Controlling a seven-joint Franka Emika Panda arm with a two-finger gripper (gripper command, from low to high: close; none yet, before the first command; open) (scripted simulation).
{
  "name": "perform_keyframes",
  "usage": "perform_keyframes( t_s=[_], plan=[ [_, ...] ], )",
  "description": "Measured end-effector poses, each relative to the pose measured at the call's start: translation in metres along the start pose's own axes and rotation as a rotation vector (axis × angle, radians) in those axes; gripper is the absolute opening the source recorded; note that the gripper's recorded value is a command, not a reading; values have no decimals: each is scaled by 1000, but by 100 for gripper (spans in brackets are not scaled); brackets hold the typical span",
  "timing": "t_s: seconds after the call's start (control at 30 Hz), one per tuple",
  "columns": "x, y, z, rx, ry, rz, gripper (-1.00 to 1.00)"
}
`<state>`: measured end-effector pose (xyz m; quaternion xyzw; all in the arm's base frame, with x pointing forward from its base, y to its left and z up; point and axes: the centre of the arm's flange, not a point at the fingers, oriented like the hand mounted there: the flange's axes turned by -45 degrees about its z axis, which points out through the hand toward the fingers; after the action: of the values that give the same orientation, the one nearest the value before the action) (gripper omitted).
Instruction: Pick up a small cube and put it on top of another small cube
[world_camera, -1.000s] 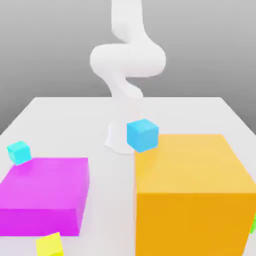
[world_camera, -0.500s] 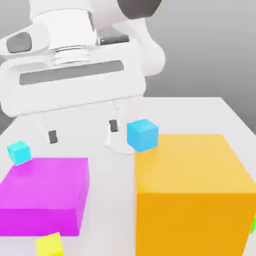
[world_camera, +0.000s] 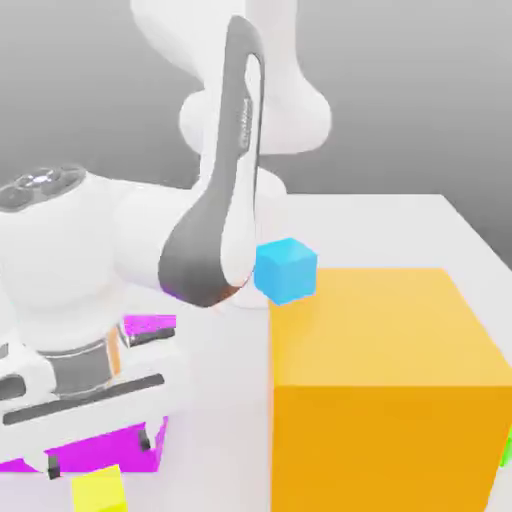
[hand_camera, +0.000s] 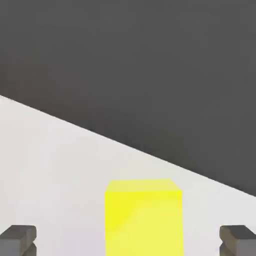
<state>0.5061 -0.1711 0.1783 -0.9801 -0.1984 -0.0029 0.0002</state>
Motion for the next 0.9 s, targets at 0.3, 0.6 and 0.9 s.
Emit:
perform_keyframes(
  t_s=[0.3, 0.6, 0.9],
  plan=[
    [-3, 0, 46, 2, -7, -1, -100],
    [2, -16, -41, 85, 16, 48, -100],
    [19, -101, -128, 233, 43, 147, -100]
  ],
)
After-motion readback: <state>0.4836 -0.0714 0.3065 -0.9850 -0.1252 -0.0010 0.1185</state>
